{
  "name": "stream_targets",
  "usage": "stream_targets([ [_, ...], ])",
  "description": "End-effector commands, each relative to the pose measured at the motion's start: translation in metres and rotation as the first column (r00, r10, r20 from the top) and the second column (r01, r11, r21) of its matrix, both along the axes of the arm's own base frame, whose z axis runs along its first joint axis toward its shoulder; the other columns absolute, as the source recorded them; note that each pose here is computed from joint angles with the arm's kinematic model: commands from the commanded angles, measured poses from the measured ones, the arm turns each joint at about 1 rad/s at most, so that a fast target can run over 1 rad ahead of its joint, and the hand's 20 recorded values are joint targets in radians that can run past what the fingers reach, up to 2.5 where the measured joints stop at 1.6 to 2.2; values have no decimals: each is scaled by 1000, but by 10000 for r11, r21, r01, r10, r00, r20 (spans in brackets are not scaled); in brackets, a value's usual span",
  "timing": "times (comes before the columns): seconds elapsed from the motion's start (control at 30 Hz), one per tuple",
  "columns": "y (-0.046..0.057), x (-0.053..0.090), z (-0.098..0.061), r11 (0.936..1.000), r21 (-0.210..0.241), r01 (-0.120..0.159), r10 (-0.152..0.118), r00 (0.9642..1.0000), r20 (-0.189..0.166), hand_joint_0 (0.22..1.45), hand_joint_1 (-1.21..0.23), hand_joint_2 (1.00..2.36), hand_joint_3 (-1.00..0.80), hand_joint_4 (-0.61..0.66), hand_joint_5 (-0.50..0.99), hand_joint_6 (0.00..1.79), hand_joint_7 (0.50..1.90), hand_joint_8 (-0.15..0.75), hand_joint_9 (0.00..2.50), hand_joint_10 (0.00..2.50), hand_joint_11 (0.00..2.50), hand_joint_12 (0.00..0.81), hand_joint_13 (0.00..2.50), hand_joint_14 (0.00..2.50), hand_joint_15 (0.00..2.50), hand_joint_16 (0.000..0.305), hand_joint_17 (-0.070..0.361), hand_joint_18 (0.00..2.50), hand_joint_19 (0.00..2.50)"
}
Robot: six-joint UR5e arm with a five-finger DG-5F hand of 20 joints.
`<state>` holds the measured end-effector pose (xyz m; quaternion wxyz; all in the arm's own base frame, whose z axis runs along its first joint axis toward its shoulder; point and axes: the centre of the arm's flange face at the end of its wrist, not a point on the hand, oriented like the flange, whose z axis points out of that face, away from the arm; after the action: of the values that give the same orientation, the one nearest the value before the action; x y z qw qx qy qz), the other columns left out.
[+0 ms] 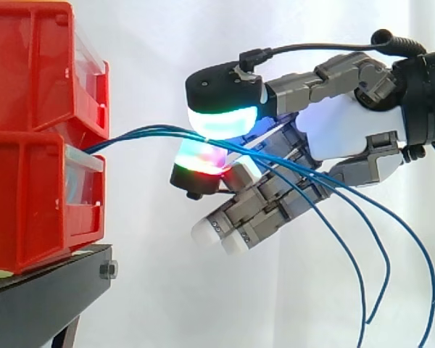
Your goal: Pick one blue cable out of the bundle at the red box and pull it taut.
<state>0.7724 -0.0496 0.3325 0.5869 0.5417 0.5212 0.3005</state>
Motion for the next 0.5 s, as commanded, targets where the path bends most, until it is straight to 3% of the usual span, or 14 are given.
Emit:
stream_targets([
  [0.0, 0, 0, 1, 10000, 50, 6, -6, 10000, 33, 606, -775, 1025, -100, 241, -220, 890, 1374, 332, 854, 20, 1088, 433, 620, 8, 271, 64, 144, 543, 232],
  [0.47, 0, -3, 4, 9963, 854, 130, -137, 9999, 78, 587, -748, 1024, -53, 248, -206, 892, 1393, 334, 867, 19, 1097, 436, 617, 8, 274, 63, 143, 531, 246],
])
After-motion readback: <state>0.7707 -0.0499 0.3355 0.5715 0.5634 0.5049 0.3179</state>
